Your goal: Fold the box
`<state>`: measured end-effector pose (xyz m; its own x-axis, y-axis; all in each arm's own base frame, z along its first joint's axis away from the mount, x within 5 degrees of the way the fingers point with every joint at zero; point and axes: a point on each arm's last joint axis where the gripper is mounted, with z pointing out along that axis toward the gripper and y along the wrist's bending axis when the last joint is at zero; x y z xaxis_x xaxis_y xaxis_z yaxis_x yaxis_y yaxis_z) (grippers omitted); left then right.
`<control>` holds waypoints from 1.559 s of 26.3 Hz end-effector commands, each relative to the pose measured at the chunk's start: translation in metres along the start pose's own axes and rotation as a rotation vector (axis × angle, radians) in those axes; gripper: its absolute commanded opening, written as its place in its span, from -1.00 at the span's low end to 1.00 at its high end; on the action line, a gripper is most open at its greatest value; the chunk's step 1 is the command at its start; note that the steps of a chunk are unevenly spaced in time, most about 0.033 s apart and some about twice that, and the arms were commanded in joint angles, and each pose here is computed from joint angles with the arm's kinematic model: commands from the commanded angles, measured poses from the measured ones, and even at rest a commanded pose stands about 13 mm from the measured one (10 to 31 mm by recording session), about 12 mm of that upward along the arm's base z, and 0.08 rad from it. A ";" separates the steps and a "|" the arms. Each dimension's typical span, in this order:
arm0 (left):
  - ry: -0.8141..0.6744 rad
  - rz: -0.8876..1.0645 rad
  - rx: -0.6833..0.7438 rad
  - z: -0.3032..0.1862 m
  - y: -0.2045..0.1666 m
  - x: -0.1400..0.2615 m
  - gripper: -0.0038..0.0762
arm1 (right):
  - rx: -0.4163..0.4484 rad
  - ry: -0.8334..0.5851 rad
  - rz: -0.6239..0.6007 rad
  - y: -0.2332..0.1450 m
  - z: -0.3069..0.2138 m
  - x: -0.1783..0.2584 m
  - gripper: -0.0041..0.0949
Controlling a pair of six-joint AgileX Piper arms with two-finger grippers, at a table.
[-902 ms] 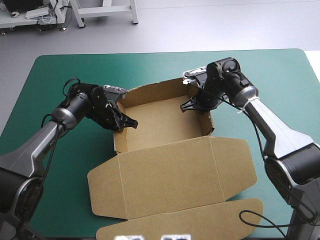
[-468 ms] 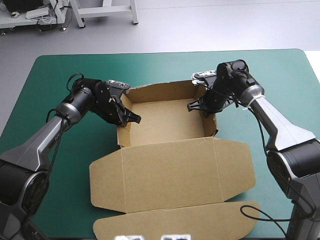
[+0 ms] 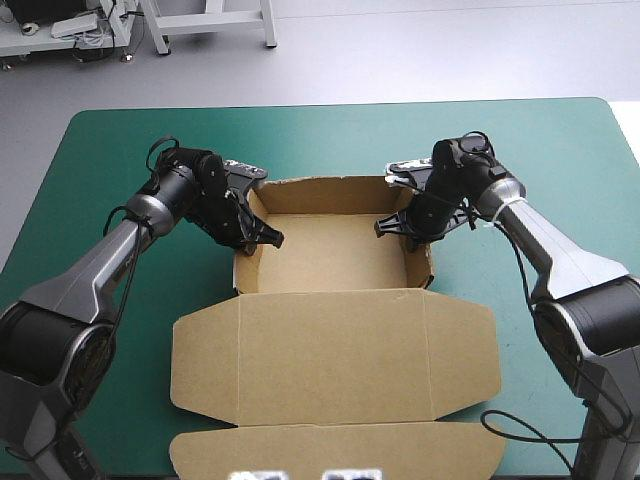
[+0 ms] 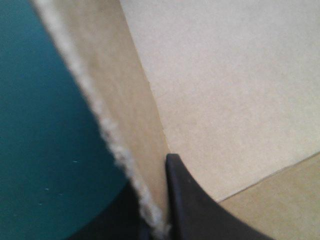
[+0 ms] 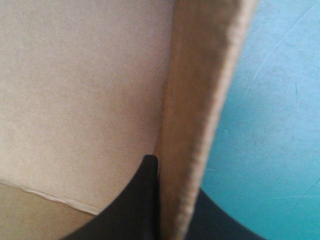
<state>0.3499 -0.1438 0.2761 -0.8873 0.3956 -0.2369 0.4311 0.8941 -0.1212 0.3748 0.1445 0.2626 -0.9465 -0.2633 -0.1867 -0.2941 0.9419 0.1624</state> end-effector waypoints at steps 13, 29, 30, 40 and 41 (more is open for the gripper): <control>0.040 0.044 0.055 -0.007 -0.009 0.001 -0.61 | -0.001 -0.013 -0.005 0.003 -0.025 0.006 -0.94; -0.088 0.031 0.043 -0.062 -0.009 -0.004 0.31 | 0.041 -0.101 -0.065 0.000 -0.061 0.014 0.91; -0.111 0.036 0.040 -0.070 -0.010 -0.004 0.31 | 0.042 -0.122 -0.065 -0.001 -0.069 0.015 0.91; -0.395 0.113 0.003 -0.176 -0.028 0.041 0.08 | 0.028 -0.327 -0.117 -0.006 -0.148 0.047 0.91; -0.427 0.120 0.000 -0.188 -0.030 0.049 -0.01 | 0.029 -0.342 -0.122 -0.005 -0.153 0.050 0.91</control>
<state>0.3016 -0.1245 0.4052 -0.7521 0.3814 -0.5374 0.4980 0.8630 -0.0845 0.3313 0.1019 0.3622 -0.8605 -0.2926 -0.4170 -0.3632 0.9264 0.0996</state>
